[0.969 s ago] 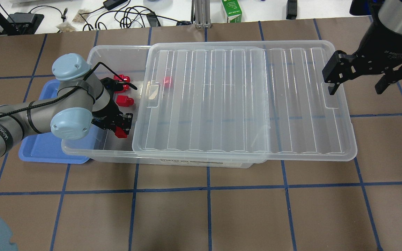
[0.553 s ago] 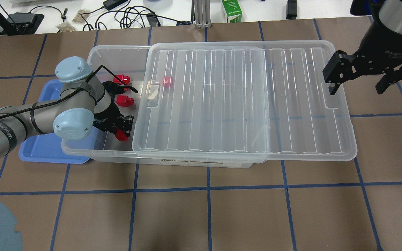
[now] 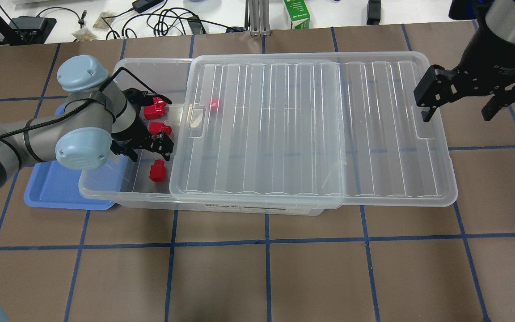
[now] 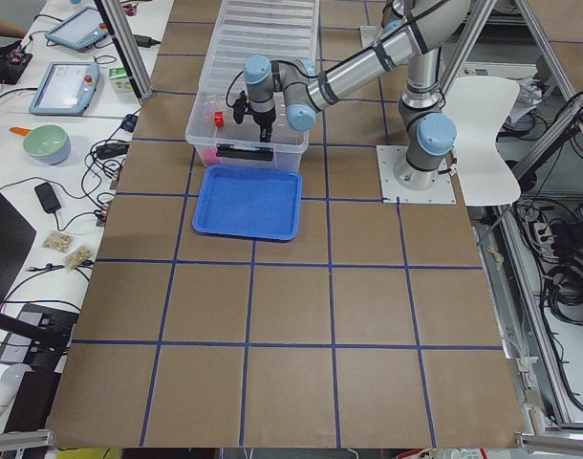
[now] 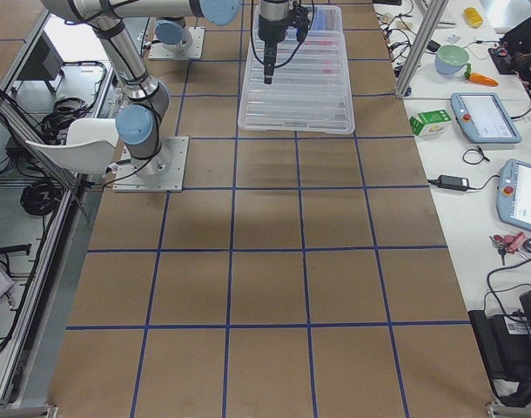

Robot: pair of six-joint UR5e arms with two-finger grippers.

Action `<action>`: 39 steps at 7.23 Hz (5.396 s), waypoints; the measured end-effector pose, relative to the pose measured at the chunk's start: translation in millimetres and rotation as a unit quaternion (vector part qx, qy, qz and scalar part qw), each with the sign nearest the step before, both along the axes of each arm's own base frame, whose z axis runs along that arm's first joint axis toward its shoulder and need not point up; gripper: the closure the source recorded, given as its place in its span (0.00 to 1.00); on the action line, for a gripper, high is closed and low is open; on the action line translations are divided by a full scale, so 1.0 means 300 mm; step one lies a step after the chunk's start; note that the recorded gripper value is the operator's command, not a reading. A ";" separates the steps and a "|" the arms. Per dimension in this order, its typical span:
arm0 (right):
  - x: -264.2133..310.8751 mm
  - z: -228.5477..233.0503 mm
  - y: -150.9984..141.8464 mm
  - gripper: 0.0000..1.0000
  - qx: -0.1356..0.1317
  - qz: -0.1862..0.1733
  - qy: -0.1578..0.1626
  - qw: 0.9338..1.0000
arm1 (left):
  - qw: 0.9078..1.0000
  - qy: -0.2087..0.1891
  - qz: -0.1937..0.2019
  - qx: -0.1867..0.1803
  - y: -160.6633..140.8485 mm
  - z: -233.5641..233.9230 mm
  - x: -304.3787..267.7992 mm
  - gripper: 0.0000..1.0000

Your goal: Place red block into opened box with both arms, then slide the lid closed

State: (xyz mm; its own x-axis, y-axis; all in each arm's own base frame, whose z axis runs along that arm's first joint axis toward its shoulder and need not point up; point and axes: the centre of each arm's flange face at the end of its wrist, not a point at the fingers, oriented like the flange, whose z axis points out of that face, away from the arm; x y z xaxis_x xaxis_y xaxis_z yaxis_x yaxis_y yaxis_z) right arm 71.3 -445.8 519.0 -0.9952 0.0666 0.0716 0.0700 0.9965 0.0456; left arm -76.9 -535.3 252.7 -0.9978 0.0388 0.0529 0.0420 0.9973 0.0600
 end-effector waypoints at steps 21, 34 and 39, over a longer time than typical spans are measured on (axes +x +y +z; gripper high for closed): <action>-0.335 -0.552 -0.368 0.00 0.068 -0.032 0.001 0.997 | 0.996 -0.019 0.037 -0.084 0.123 0.912 -0.098 0.00; 0.157 -0.586 -0.381 0.00 0.038 0.087 -0.015 0.995 | 0.996 -0.025 0.037 -0.084 0.118 0.908 -0.092 0.00; 0.164 -0.558 -0.389 0.00 0.030 0.089 -0.014 0.996 | 0.995 -0.025 0.037 -0.084 0.118 0.909 -0.091 0.00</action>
